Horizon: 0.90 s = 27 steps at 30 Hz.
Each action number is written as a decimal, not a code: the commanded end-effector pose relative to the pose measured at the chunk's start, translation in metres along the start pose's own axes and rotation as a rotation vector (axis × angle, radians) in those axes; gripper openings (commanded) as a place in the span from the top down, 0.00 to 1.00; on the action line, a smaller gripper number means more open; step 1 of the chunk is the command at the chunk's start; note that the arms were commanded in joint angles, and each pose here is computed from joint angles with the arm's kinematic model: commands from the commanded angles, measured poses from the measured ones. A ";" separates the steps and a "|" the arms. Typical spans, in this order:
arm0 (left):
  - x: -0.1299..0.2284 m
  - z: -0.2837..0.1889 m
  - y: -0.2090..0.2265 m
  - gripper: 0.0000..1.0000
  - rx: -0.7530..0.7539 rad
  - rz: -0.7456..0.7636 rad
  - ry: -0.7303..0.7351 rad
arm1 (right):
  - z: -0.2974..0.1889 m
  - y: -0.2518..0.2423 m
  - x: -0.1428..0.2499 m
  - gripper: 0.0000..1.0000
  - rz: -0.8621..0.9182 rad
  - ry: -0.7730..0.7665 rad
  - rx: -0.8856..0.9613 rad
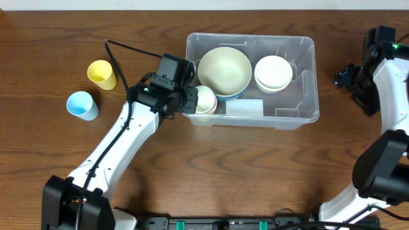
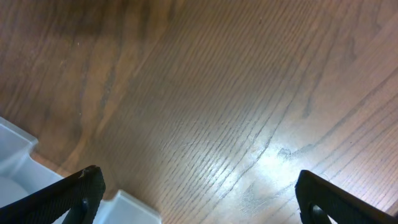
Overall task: Pack container
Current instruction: 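Release the cream cup and move the left gripper to the blue cup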
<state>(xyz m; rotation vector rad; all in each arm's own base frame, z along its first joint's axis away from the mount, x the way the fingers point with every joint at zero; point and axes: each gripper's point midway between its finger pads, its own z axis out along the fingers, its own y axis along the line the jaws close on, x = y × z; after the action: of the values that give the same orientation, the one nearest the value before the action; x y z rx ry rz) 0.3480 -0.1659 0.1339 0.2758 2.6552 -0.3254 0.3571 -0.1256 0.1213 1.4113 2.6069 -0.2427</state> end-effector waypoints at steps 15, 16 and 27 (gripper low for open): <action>-0.057 -0.062 0.035 0.18 -0.041 -0.129 -0.222 | -0.003 -0.004 -0.003 0.01 0.024 -0.013 0.003; -0.060 -0.070 0.041 0.18 -0.047 -0.145 -0.246 | -0.003 -0.004 -0.003 0.01 0.024 -0.013 0.003; -0.052 -0.139 0.161 0.08 -0.361 -0.509 -0.409 | -0.003 -0.004 -0.003 0.01 0.024 -0.013 0.003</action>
<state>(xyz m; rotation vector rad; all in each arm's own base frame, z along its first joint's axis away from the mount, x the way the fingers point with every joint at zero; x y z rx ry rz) 0.3759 -0.0271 0.2431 -0.2993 2.3400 -0.1818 0.3571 -0.1256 0.1213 1.4113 2.6069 -0.2427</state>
